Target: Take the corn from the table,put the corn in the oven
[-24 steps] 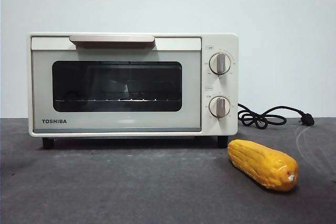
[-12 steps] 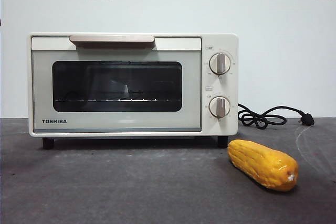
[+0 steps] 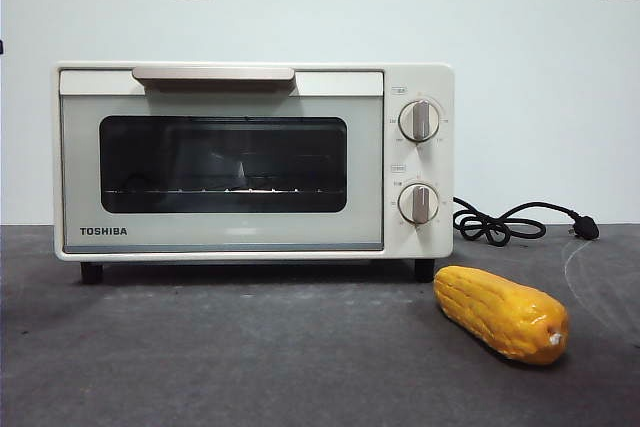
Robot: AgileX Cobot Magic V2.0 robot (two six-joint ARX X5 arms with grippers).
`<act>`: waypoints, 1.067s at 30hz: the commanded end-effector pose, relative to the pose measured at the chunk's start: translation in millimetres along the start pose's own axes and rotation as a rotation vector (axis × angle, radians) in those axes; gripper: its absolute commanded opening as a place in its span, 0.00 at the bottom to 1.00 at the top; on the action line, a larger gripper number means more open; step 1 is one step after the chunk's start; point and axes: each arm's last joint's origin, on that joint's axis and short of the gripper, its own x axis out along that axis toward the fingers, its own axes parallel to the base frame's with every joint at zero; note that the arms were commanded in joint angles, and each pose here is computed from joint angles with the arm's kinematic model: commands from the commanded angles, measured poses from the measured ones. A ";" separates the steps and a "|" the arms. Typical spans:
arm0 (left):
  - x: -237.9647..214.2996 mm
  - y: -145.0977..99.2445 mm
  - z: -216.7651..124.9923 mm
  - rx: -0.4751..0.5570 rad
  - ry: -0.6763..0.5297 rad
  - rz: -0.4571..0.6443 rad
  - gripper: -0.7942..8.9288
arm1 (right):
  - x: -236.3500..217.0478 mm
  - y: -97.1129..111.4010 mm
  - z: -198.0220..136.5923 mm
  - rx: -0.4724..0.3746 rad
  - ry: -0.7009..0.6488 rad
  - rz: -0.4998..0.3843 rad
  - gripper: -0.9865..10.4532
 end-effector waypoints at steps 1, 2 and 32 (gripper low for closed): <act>-0.1 -0.9 0.8 -0.013 0.001 -0.013 0.08 | 6.5 2.5 2.0 -0.003 0.047 0.050 0.24; 0.0 -1.1 0.8 -0.018 0.002 -0.016 0.08 | 9.8 3.5 1.8 0.000 0.071 0.063 0.26; 14.5 -32.0 72.0 0.016 0.164 -0.018 0.08 | 123.1 91.8 15.7 -0.365 0.652 -0.240 0.48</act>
